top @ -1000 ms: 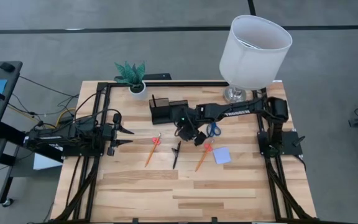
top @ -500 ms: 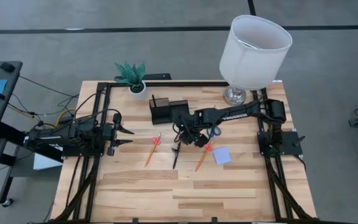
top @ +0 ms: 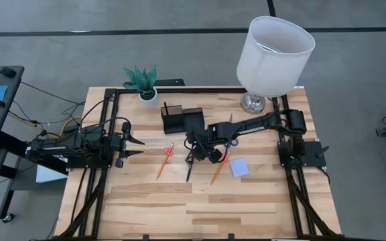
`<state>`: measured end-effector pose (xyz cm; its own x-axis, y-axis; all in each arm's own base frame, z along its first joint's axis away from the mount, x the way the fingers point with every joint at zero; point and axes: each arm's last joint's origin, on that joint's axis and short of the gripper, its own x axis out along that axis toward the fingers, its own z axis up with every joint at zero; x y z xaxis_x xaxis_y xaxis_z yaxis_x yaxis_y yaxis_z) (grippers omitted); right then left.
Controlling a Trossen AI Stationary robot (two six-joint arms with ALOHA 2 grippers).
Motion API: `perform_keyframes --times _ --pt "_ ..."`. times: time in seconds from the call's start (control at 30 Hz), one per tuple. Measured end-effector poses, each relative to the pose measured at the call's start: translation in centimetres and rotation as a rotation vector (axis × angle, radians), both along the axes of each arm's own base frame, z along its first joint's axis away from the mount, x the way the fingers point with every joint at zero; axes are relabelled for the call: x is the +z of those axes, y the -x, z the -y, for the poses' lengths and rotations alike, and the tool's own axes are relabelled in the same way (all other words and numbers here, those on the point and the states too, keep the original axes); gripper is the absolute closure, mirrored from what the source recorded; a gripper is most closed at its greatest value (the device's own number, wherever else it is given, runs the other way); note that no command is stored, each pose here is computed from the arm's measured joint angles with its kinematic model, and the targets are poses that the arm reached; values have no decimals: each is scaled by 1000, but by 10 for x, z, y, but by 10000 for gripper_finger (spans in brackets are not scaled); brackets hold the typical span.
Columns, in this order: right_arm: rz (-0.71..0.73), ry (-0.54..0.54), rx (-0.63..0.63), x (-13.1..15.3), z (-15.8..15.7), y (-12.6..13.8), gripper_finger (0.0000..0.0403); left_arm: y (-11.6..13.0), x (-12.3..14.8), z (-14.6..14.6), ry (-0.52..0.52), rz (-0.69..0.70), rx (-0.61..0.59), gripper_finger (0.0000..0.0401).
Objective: Pick and place office supplies into organizer
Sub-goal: Put the black pen into the black desk organizer
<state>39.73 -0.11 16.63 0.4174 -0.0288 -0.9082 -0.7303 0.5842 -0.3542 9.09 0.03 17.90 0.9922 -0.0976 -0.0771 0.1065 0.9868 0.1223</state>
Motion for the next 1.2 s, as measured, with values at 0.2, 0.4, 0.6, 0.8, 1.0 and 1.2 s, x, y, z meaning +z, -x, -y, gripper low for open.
perform_keyframes --times 0.2,0.4,0.6,0.8,1.0,1.2 --pt "38 -11 -6 2 -6 -3 225 0 0 0 0 0 0 257" --pt "37 -15 -11 1 -7 -3 227 0 0 0 0 0 0 257" --pt "26 -25 -18 1 -10 -2 228 0 0 0 0 0 1 257" --pt "31 -26 -10 1 -14 -2 229 0 0 0 0 0 3 257" --pt "31 -24 -11 1 -13 -2 231 0 0 0 0 0 3 257" --pt "9 -20 -13 -11 -13 -6 230 0 0 0 0 0 3 257"
